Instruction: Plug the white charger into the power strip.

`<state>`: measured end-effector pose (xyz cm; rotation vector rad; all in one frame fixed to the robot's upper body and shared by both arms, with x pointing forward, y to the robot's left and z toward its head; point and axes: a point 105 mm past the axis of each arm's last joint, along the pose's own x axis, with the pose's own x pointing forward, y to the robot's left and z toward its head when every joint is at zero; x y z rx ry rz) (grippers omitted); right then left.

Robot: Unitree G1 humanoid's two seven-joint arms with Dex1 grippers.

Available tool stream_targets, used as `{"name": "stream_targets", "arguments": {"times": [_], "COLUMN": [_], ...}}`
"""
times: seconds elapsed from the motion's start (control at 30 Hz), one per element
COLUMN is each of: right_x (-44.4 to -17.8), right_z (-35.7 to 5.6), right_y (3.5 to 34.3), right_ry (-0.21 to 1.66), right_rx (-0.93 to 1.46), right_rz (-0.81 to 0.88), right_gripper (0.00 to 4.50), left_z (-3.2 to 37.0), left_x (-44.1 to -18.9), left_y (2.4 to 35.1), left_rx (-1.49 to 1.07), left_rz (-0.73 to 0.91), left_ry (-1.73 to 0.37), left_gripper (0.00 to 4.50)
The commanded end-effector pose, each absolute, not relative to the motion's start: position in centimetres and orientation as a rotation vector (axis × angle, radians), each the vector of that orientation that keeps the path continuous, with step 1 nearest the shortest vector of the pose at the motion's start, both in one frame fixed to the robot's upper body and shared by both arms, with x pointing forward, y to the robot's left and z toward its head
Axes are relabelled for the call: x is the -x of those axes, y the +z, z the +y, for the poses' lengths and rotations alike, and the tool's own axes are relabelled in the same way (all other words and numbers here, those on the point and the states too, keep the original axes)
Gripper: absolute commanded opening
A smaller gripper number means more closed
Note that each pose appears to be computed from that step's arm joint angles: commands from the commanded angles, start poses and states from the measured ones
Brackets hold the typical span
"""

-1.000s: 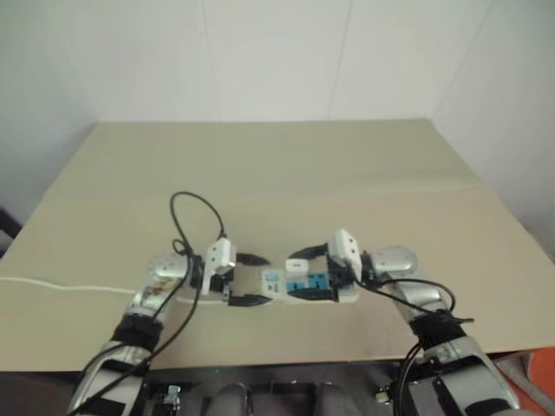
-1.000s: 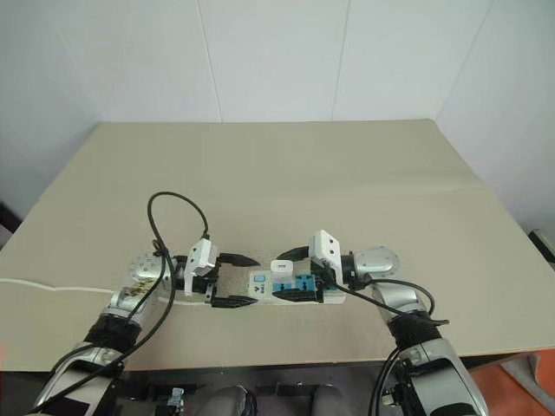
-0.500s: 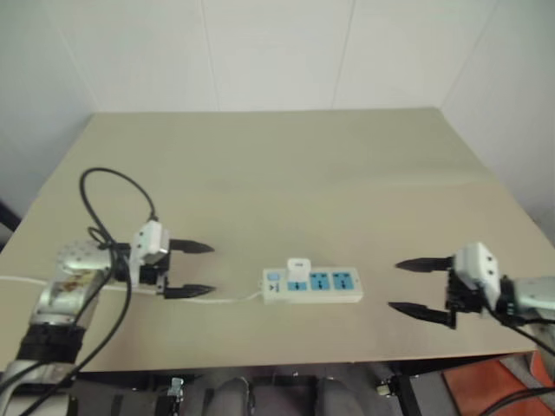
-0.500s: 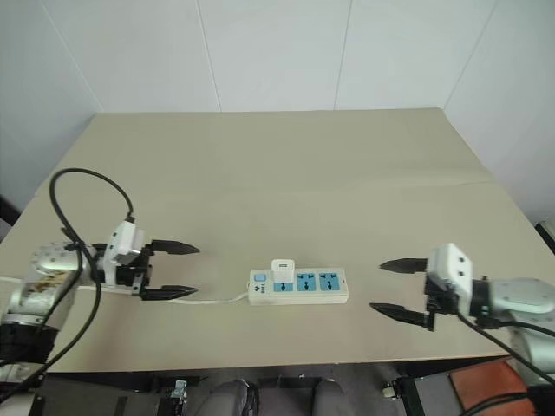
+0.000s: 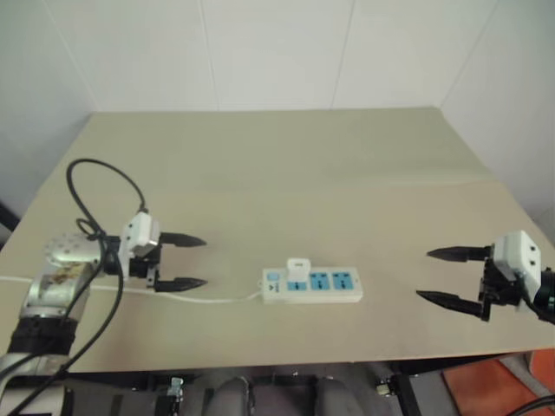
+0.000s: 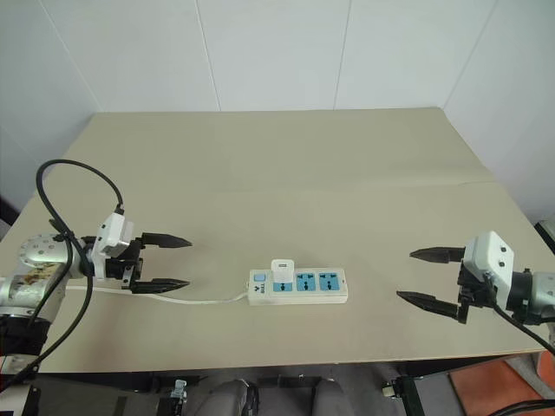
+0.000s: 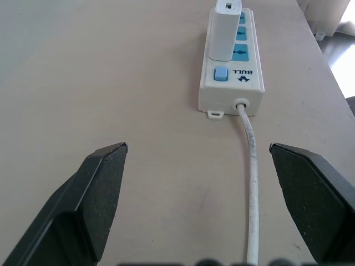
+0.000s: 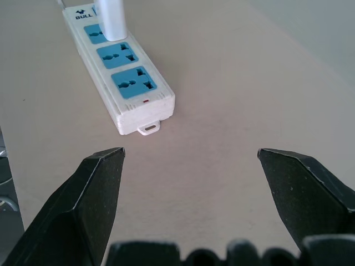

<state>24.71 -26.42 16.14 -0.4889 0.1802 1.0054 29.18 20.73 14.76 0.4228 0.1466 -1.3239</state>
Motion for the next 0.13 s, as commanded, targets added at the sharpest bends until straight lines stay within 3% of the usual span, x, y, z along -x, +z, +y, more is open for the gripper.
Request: {"name": "stream_targets", "arguments": {"times": [0.03,0.13], "right_x": [-24.52,-24.53], "right_z": [-26.49,-26.31], "right_y": [17.15,17.06], "right_ry": [0.993,0.994], "right_rx": [0.519,0.518], "right_rz": [0.138,0.138], "right_gripper": [4.50,4.50], "left_z": [20.63,20.40], "left_x": [-29.28,-29.30], "left_y": [15.69,15.46], "left_rx": [-0.425,-0.418], "left_rz": [0.116,0.116], "left_ry": [-1.324,-1.325], "left_gripper": [4.48,4.48]}}
